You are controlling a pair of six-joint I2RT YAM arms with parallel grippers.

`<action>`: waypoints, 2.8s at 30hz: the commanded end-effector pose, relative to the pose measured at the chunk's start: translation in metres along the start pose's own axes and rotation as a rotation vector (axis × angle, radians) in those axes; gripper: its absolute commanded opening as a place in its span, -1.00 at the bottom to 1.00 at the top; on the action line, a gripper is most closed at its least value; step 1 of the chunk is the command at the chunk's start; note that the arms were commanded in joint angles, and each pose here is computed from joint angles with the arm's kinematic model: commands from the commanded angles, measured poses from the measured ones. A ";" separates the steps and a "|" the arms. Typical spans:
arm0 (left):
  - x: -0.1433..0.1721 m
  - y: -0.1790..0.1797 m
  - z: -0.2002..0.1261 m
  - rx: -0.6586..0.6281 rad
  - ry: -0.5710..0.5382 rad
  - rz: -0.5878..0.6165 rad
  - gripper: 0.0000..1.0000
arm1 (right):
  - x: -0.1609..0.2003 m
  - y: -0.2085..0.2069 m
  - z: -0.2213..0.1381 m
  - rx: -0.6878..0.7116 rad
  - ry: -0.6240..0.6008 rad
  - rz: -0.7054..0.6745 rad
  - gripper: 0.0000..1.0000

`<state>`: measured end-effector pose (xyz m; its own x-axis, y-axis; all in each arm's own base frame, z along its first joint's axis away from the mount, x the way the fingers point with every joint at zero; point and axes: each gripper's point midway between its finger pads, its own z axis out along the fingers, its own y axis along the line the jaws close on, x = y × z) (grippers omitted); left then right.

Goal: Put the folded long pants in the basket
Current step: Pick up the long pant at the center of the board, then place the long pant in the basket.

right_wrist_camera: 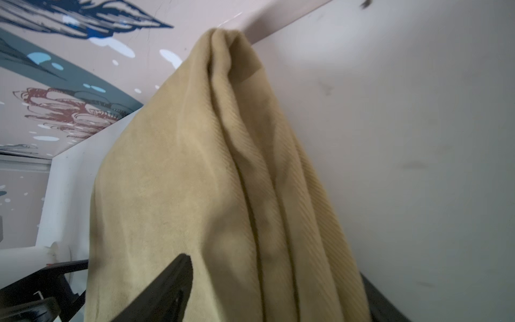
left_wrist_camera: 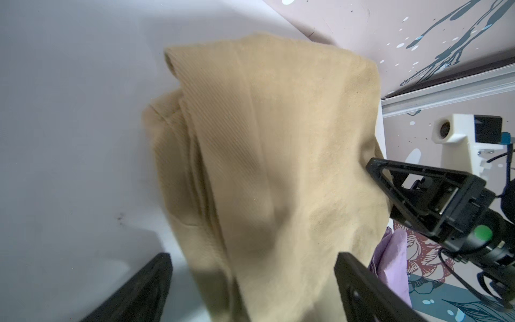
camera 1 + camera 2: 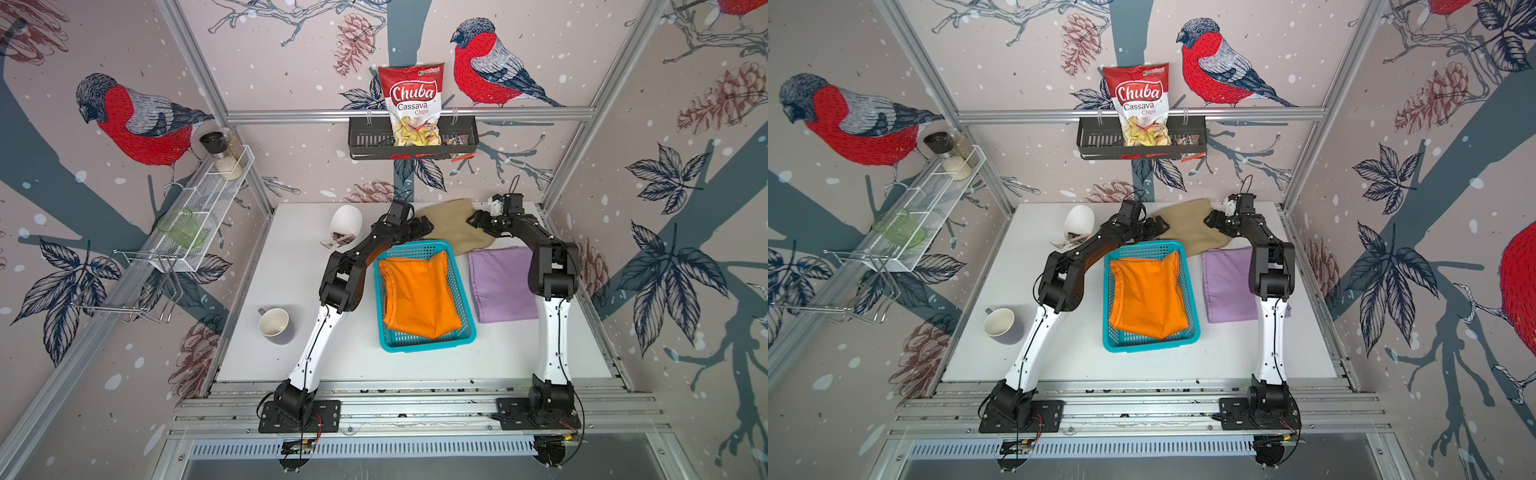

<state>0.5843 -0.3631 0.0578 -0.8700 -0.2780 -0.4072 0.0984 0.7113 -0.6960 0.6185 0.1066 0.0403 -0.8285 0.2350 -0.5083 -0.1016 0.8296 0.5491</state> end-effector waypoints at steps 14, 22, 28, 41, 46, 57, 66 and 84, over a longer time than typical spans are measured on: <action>0.007 0.029 0.020 -0.016 0.033 -0.087 0.63 | 0.060 0.005 0.015 -0.022 0.145 0.188 0.08; 0.007 0.013 0.027 0.068 0.052 -0.090 -0.55 | 0.064 0.011 0.018 -0.068 0.131 0.221 -0.72; -0.010 -0.011 0.018 0.133 0.024 -0.079 -1.00 | 0.048 0.031 0.015 -0.120 0.093 0.225 -1.00; -0.081 -0.088 -0.058 0.283 -0.141 -0.013 -1.00 | -0.037 0.090 -0.047 -0.198 -0.089 0.155 -1.00; -0.096 -0.111 -0.082 0.323 -0.180 0.014 -1.00 | -0.055 0.106 -0.065 -0.210 -0.123 0.128 -1.00; -0.108 -0.143 -0.121 0.355 -0.218 0.084 -1.00 | -0.060 0.131 -0.088 -0.219 -0.146 0.083 -1.00; -0.081 -0.144 -0.148 0.288 -0.143 0.167 -1.00 | -0.026 0.170 -0.108 -0.217 -0.138 0.027 -1.00; 0.024 -0.099 -0.205 0.145 -0.098 0.241 -1.00 | 0.073 0.228 -0.137 -0.208 -0.096 -0.066 -1.00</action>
<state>0.4586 -0.3045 0.2132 -0.8223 -0.1772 -0.5408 0.2835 0.6964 -0.6593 0.4562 0.2397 0.1946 -0.8210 0.2216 -0.5262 -0.2152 0.7334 0.6448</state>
